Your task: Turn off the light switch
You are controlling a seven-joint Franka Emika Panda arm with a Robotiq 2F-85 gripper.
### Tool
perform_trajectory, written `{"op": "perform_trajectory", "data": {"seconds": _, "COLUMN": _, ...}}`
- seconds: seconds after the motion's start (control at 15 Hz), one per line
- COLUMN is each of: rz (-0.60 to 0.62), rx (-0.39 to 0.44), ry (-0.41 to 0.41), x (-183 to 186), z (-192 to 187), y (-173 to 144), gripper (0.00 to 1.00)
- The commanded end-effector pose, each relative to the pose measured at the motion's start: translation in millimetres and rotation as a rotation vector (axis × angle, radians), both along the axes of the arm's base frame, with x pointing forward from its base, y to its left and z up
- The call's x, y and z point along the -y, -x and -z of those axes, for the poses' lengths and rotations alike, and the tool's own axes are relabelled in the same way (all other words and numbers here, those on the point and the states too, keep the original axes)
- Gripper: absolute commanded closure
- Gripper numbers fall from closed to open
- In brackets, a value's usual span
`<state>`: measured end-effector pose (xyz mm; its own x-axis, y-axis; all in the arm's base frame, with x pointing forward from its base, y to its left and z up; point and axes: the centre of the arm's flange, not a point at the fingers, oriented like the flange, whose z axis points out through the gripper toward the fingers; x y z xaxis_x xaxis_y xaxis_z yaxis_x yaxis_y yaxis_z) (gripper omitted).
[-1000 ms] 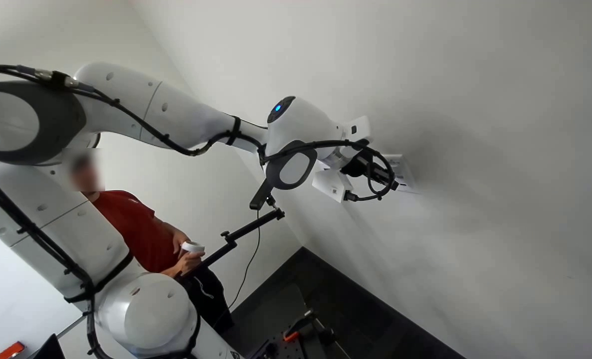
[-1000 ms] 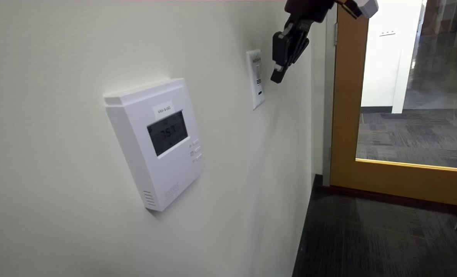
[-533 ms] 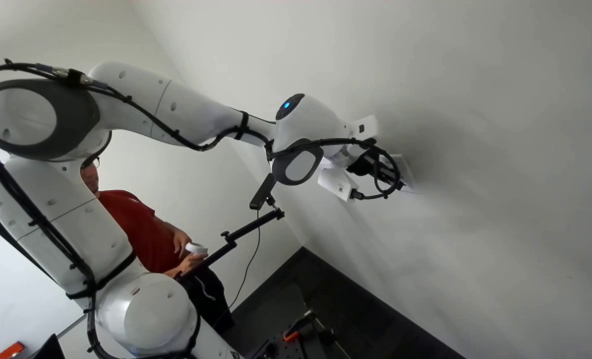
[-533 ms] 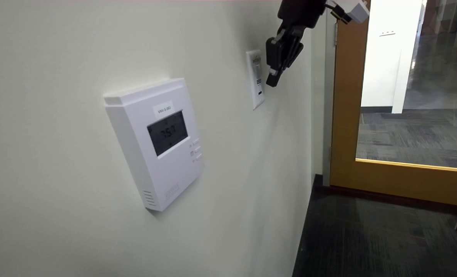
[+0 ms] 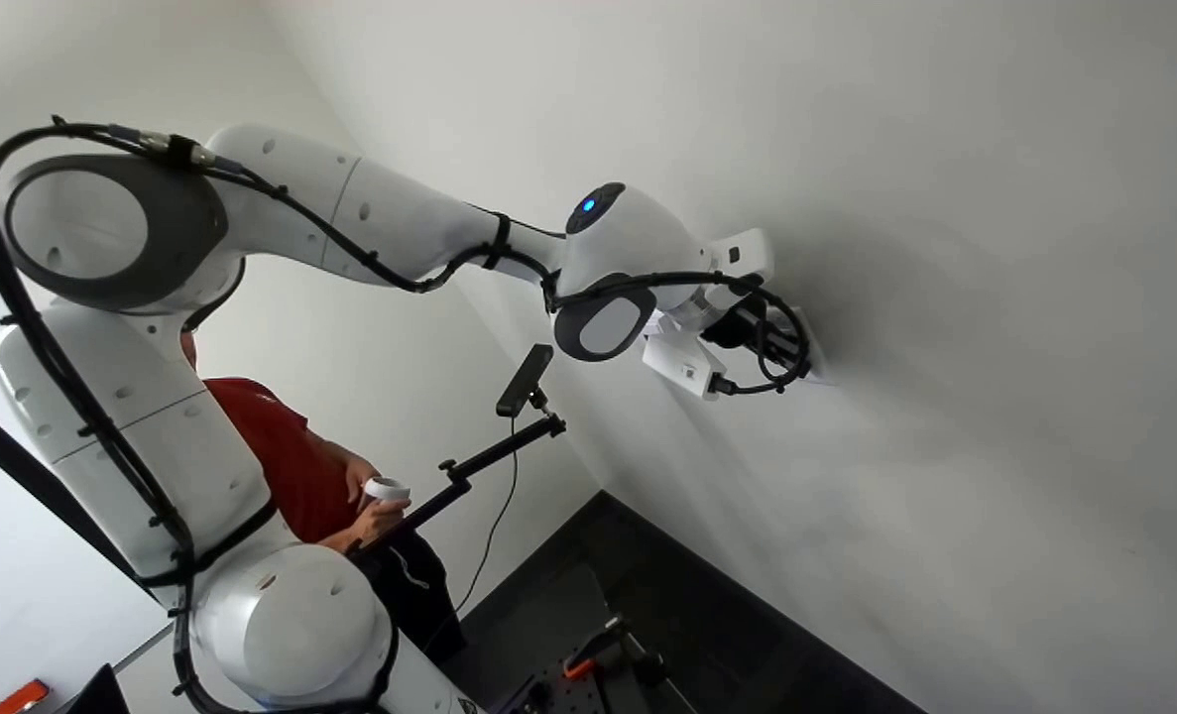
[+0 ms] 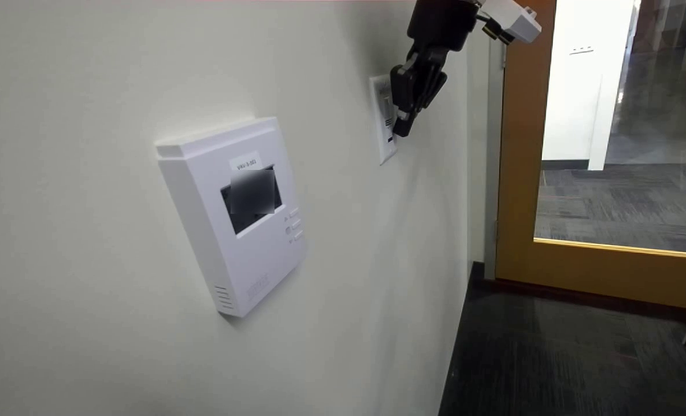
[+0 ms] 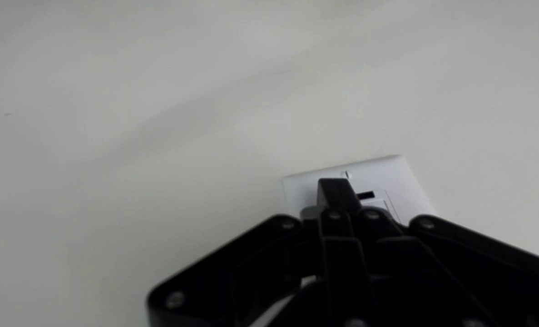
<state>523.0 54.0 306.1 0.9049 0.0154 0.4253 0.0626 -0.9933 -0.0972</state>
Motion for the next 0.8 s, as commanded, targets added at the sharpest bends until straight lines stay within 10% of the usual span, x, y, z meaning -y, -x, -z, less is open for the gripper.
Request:
{"op": "perform_trajectory", "data": {"seconds": 0.0, "rz": -0.024, "rx": -0.003, "ry": -0.027, "x": 3.5, "z": 1.3, "y": -12.7, "gripper": 1.0}}
{"op": "perform_trajectory", "data": {"seconds": 0.73, "rz": -0.069, "rx": -0.063, "ry": 0.035, "x": 4.5, "z": -18.1, "y": 44.1, "gripper": 1.0}}
